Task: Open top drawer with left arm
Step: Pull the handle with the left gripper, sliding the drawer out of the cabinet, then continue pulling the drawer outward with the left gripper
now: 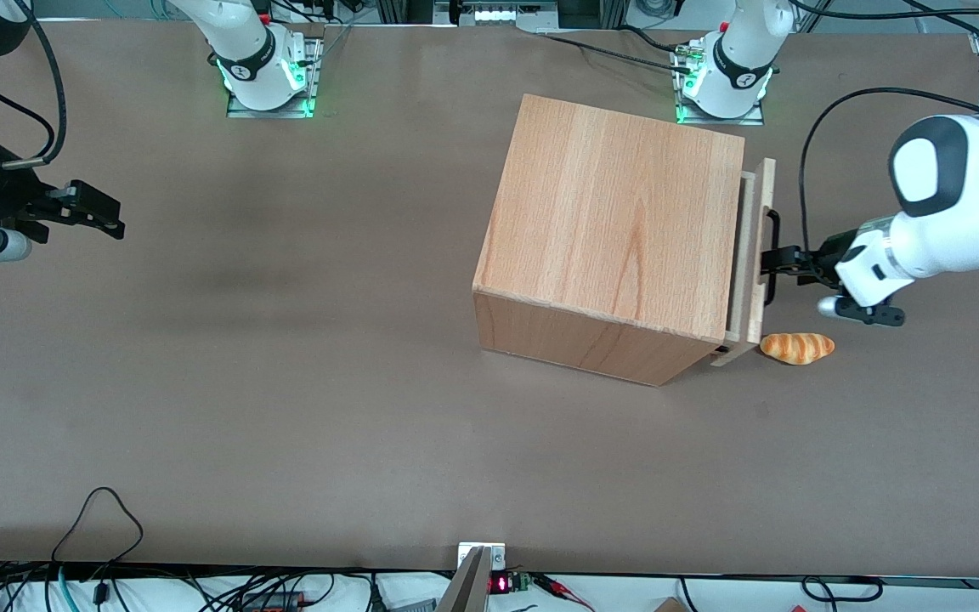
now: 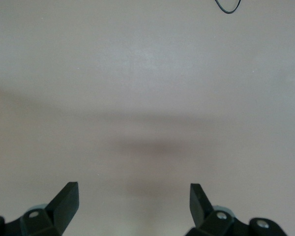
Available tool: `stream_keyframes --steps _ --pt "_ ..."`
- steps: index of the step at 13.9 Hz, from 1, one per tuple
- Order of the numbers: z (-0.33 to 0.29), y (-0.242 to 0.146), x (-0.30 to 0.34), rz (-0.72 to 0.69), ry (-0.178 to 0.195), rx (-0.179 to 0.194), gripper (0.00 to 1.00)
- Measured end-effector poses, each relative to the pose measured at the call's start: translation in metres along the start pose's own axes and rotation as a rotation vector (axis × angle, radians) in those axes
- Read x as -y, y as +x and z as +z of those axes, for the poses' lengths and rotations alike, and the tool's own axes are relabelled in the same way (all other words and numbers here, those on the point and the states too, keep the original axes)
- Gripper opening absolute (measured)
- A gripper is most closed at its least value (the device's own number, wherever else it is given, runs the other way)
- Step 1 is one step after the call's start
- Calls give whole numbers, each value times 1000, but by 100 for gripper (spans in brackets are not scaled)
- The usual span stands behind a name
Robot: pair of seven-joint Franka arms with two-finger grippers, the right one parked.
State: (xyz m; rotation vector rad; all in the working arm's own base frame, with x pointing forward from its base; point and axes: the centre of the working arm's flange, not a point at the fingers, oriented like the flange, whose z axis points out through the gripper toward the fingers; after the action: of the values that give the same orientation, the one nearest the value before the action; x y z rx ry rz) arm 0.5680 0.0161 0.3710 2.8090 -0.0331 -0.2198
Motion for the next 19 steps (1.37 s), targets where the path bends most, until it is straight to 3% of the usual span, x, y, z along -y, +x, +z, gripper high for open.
stream_keyframes --steps 11,19 --pt "-35 -4 88 -123 31 -143 100" --pt "-53 -2 129 -146 55 -190 100"
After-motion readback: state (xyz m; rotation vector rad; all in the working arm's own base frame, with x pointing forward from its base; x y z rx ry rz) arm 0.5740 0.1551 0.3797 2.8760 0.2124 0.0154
